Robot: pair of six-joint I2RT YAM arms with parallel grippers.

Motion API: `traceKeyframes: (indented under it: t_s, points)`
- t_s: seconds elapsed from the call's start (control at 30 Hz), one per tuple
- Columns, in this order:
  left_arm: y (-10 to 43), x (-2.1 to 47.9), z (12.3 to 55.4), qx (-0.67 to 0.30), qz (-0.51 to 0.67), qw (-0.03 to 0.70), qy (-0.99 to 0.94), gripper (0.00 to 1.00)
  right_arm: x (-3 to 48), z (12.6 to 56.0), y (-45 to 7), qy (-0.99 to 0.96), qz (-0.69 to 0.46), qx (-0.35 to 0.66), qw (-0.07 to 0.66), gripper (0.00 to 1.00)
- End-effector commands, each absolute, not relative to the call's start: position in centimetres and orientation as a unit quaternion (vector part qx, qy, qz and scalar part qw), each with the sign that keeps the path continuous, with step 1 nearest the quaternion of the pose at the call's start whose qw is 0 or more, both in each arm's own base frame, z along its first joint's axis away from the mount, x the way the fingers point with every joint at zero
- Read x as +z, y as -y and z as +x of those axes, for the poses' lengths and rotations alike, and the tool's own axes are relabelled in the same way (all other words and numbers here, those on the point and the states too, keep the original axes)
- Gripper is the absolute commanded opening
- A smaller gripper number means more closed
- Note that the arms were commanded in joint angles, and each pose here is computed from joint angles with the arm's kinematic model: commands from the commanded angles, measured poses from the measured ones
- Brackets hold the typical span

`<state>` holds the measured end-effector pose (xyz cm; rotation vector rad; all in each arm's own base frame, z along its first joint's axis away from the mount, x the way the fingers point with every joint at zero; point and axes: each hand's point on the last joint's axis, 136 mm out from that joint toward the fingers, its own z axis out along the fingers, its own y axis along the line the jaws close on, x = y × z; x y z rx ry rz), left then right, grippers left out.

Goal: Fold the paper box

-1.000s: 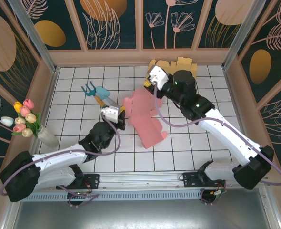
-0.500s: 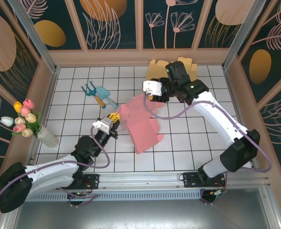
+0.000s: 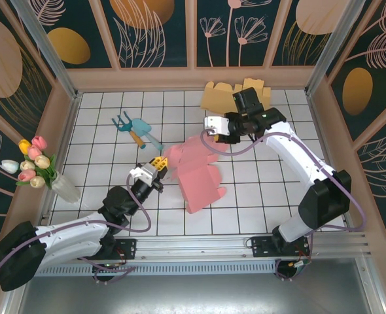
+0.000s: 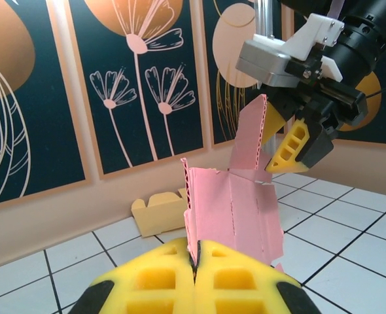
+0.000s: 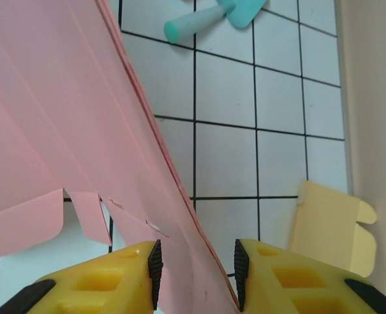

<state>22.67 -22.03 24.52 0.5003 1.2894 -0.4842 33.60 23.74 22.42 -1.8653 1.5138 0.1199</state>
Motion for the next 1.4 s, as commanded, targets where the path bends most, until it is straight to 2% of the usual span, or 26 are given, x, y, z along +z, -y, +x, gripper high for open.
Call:
traceKeyframes:
  t_s: [0.0, 0.3, 0.67, 1.13, 1.27, 1.37]
  points:
    - [22.0, 26.1, 22.0, -0.237, 0.227, 0.761, -0.56, 0.0, 21.8, 32.4, -23.3, -0.579, -0.733, 0.062, 0.351, 0.38]
    - [21.8, 26.2, 22.4, -0.226, 0.219, 0.761, -0.567, 0.0, 22.0, 31.3, -23.8, -0.573, -0.735, 0.083, 0.354, 0.31]
    - [21.7, 26.0, 22.8, -0.215, 0.216, 0.76, -0.574, 0.0, 23.5, 30.5, -23.7, -0.567, -0.734, 0.085, 0.364, 0.3]
    - [22.0, 26.3, 22.8, -0.233, 0.205, 0.76, -0.572, 0.0, 22.7, 30.7, -24.7, -0.562, -0.739, 0.084, 0.363, 0.11]
    - [20.9, 25.9, 24.5, -0.199, 0.163, 0.761, -0.596, 0.01, 22.8, 31.7, -24.3, -0.572, -0.735, 0.066, 0.359, 0.0]
    - [19.9, 25.4, 26.0, -0.157, 0.127, 0.764, -0.613, 0.06, 22.0, 32.5, -23.5, -0.584, -0.737, 0.042, 0.337, 0.0]
